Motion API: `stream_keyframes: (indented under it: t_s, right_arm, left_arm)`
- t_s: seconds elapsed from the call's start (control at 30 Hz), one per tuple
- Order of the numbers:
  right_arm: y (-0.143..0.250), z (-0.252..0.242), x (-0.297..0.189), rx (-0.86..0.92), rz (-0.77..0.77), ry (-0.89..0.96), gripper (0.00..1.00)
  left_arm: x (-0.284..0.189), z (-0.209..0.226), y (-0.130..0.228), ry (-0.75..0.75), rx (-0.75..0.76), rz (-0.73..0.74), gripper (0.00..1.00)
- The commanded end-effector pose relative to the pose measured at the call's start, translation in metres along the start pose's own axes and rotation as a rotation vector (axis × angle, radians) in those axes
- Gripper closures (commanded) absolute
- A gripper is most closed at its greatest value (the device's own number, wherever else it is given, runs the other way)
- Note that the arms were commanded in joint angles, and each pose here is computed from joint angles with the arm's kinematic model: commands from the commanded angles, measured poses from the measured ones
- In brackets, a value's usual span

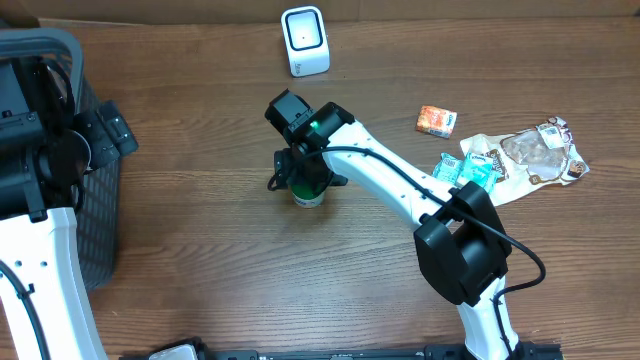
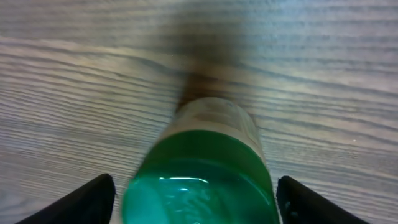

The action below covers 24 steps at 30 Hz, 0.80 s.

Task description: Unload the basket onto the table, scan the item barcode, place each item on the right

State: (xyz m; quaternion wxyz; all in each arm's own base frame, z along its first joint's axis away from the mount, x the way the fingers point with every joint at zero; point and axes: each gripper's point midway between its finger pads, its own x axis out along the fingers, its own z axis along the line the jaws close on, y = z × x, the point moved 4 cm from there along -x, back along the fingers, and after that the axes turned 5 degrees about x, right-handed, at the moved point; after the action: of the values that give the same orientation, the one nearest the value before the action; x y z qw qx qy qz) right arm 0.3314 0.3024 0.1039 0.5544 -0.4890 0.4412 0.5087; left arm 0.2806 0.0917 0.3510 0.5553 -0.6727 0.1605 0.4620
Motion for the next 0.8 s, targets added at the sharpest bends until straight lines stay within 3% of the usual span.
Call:
stream_keyframes:
  t_s: [0.0,0.1,0.27,0.4,0.53,0.57,0.67,0.77]
  right_arm:
    - [0.003,-0.007,0.007,0.010,0.007,0.029,0.27]
    - [0.002,-0.006,0.007,-0.001,0.002,0.025,0.36]
    - [-0.003,-0.003,0.000,-0.107,-0.012,0.012,0.37]
    - [-0.011,0.005,-0.025,-0.291,-0.040,-0.006,0.37]
    - [-0.016,0.012,-0.055,-0.506,-0.077,-0.027,0.37]
    - [-0.012,0.017,-0.064,-0.689,-0.065,-0.068,0.34]
    - [0.000,0.022,-0.067,-0.956,-0.029,-0.141,0.32]
    - [0.003,0.022,-0.064,-1.098,-0.025,-0.152,0.32]
  left_arm:
    - [-0.004,0.001,-0.003,0.004,-0.017,-0.016,0.00]
    - [-0.004,0.001,-0.003,0.004,-0.017,-0.016,0.00]
    - [-0.004,0.001,-0.003,0.004,-0.017,-0.016,0.00]
    - [-0.004,0.001,-0.003,0.004,-0.017,-0.016,0.00]
    - [-0.004,0.001,-0.003,0.004,-0.017,-0.016,0.00]
    - [-0.004,0.001,-0.003,0.004,-0.017,-0.016,0.00]
    - [-0.004,0.001,-0.003,0.004,-0.017,-0.016,0.00]
    - [-0.004,0.001,-0.003,0.004,-0.017,-0.016,0.00]
